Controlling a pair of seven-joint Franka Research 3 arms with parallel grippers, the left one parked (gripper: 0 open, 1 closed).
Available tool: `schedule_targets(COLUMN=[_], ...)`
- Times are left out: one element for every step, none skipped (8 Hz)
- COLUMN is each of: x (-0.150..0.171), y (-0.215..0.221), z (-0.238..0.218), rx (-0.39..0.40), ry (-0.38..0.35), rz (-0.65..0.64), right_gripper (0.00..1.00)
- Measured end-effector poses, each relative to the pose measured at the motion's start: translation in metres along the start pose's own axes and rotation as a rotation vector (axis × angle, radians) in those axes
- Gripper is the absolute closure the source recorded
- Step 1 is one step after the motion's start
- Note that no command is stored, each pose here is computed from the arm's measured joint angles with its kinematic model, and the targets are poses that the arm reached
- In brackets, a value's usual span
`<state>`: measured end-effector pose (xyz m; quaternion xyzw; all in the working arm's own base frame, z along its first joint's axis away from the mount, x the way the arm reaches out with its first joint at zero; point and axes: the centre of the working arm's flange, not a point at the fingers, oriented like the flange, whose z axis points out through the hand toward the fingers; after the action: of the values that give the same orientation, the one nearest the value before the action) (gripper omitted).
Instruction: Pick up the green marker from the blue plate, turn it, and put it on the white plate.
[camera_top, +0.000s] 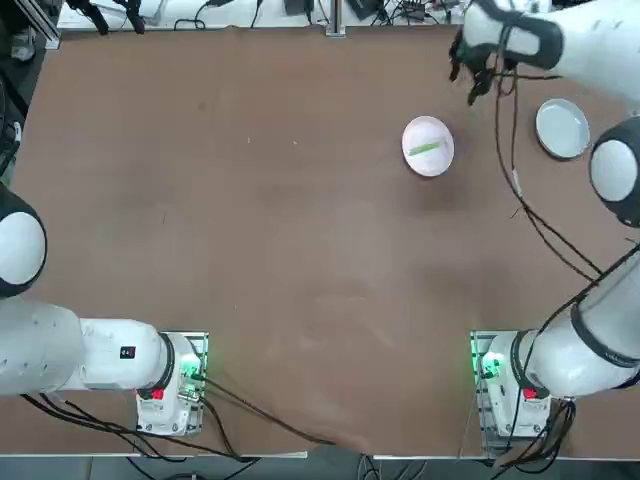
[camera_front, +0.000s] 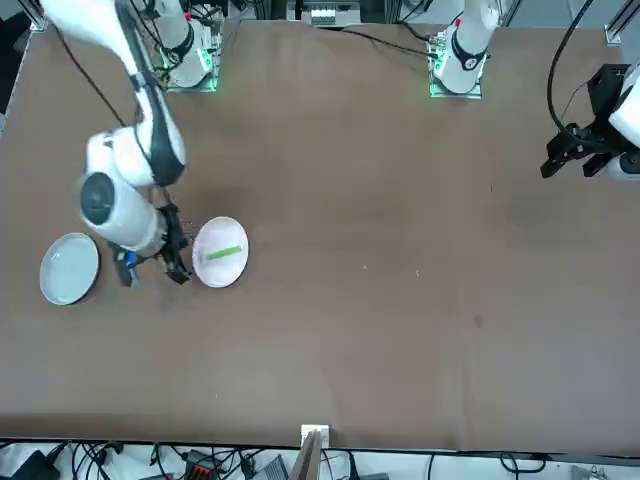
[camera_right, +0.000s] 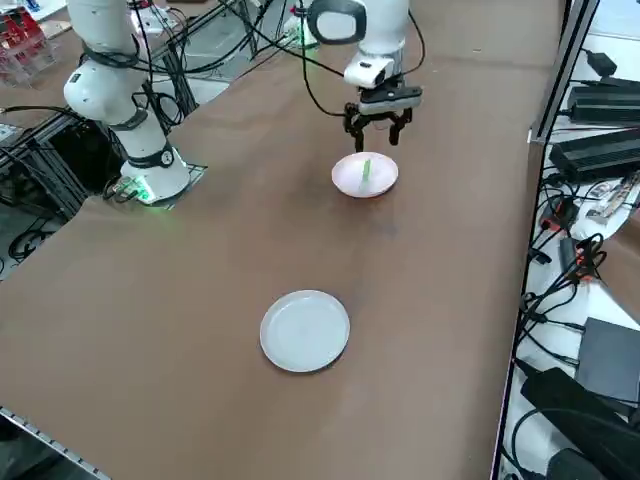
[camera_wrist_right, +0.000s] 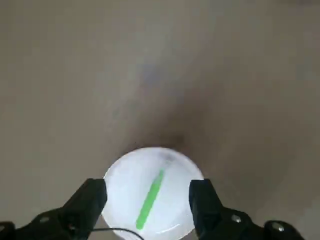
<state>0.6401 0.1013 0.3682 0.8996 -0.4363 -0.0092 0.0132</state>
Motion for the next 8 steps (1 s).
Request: schedule_targets(x=[0.024,0.043,0.057,0.068,0.075,0.074,0.068,0.063], y=[0.015,0.031,0.048,0.065,0.081,0.092,0.101,0.113], z=[-0.02,-0.038,-0.056,-0.076,-0.097,-0.12,-0.144,-0.167], rx=[0.005,0.0,-0.008,-0.007,-0.004,0.003,0.007,0.007], ry=[0.008,0.007,0.002,0.002,0.006,0.014,0.027,0.036], rz=[-0.088,-0.177,-0.278,-0.381,-0.469,-0.539,-0.596,-0.651], right_gripper=[0.0,0.0,0.0,0.0,0.0,0.0,0.0,0.0])
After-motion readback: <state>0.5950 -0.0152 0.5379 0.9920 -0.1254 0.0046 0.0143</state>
